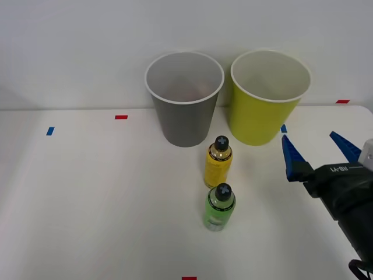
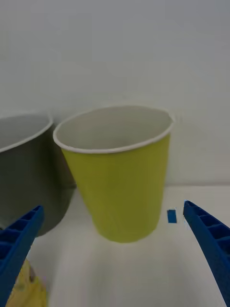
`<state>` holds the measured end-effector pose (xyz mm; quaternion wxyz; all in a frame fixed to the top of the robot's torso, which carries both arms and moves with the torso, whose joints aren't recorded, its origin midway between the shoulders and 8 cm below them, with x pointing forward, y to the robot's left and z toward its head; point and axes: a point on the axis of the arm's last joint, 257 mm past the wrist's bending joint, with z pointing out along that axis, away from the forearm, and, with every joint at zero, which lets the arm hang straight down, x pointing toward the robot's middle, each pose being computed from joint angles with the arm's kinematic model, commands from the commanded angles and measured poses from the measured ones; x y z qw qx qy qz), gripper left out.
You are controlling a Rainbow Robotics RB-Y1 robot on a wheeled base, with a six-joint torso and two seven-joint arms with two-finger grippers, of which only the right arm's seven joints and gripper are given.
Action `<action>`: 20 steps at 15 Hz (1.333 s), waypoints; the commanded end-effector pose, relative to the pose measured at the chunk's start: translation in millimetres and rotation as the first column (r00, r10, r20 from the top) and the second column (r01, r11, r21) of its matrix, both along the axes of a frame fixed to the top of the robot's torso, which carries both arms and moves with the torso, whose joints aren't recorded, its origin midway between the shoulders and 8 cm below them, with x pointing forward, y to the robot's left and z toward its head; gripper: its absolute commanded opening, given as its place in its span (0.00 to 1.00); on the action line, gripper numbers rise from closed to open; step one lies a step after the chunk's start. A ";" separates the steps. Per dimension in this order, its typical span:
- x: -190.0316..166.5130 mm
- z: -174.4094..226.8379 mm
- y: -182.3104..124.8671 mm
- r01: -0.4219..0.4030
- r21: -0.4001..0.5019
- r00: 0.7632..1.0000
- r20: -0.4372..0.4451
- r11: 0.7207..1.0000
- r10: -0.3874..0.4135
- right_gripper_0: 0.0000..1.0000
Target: Put cans in the gray bin, plastic bottles in the light green bin
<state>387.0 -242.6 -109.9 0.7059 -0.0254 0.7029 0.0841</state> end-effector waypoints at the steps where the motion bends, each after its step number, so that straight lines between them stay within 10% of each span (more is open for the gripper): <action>1: -27.2 -31.2 -16.5 0.030 -0.013 0.997 -0.068 0.999 -0.031 1.00; 10: -111.3 -121.1 -44.3 0.177 -0.025 0.942 -0.284 0.984 -0.177 1.00; 20: -221.5 -158.3 -53.3 0.213 0.124 0.975 -0.092 0.969 -0.203 1.00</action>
